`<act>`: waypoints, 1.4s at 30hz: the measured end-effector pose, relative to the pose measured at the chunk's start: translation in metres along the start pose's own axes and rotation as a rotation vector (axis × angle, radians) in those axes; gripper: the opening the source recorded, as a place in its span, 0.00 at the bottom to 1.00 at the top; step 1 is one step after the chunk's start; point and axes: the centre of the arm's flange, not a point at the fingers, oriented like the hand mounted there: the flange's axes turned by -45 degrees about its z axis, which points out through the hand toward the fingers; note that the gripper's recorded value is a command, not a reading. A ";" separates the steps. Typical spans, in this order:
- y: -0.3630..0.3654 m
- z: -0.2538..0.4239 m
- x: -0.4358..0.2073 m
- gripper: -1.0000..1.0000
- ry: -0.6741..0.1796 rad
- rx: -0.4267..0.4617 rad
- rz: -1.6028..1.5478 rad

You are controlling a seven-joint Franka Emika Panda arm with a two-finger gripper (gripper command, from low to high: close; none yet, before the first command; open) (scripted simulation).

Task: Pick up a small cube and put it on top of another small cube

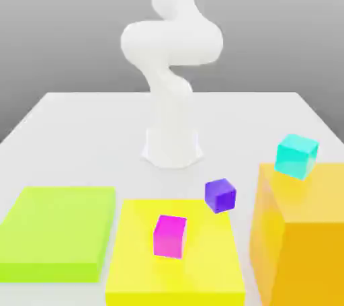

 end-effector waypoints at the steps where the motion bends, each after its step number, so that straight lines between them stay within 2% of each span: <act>1: -0.014 0.013 -0.002 0.50 -0.017 0.021 -0.040; 6: -0.087 0.083 -0.031 0.50 -0.109 0.126 -0.240; 12: -0.179 0.146 -0.095 0.50 -0.211 0.247 -0.498; 21: -0.266 0.230 -0.271 0.50 -0.419 0.413 -0.893; 24: -0.268 0.248 -0.338 0.50 -0.498 0.451 -1.006; 29: -0.222 0.275 -0.423 0.50 -0.653 0.463 -1.069; 39: -0.219 0.320 -0.475 0.50 -0.673 0.468 -1.078; 40: -0.219 0.322 -0.478 0.00 -0.673 0.467 -1.079; 42: -0.219 0.322 -0.478 0.00 -0.674 0.467 -1.079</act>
